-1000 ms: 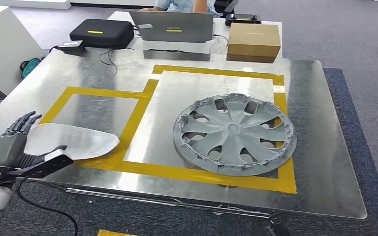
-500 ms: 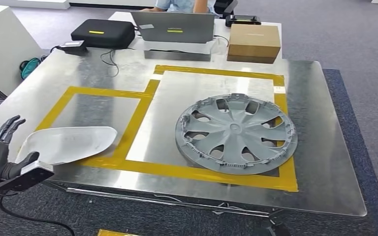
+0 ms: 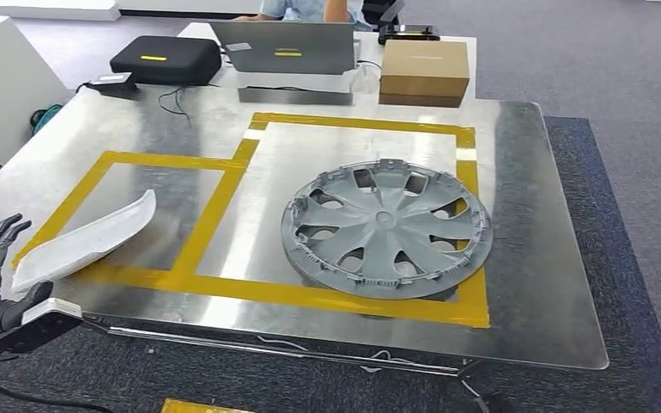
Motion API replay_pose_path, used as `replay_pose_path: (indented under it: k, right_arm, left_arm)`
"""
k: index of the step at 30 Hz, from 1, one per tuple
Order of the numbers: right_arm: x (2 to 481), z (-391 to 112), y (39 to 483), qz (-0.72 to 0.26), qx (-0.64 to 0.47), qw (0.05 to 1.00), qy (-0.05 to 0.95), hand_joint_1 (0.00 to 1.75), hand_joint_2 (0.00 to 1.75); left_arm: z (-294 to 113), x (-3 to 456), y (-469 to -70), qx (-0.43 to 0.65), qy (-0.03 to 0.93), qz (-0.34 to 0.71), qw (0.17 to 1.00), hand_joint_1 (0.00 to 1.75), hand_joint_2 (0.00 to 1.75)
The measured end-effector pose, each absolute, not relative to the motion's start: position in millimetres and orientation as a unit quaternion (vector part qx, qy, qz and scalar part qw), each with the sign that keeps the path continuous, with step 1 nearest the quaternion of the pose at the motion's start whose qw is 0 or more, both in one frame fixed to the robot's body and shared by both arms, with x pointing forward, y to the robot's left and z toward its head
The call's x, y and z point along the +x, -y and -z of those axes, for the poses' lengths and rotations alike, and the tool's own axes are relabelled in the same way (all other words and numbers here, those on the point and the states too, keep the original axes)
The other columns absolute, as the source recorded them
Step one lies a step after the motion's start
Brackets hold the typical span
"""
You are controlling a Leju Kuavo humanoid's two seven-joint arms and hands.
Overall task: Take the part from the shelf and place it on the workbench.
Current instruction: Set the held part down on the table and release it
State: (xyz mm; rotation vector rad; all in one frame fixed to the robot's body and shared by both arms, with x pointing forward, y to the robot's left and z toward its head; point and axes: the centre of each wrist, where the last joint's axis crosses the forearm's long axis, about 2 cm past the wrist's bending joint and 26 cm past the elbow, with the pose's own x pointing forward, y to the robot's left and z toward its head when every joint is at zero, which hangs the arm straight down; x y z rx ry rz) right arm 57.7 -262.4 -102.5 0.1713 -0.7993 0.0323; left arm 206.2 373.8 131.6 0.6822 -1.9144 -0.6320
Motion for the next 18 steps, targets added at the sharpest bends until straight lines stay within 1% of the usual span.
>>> replay_pose_path:
  k: [18]
  right_arm:
    - [55, 103, 264, -0.012, 0.083, 0.918, 0.387, 0.0, 0.0]
  left_arm:
    - [-132, 192, -382, 0.28, 0.803, 0.229, 0.474, 0.0, 0.0]
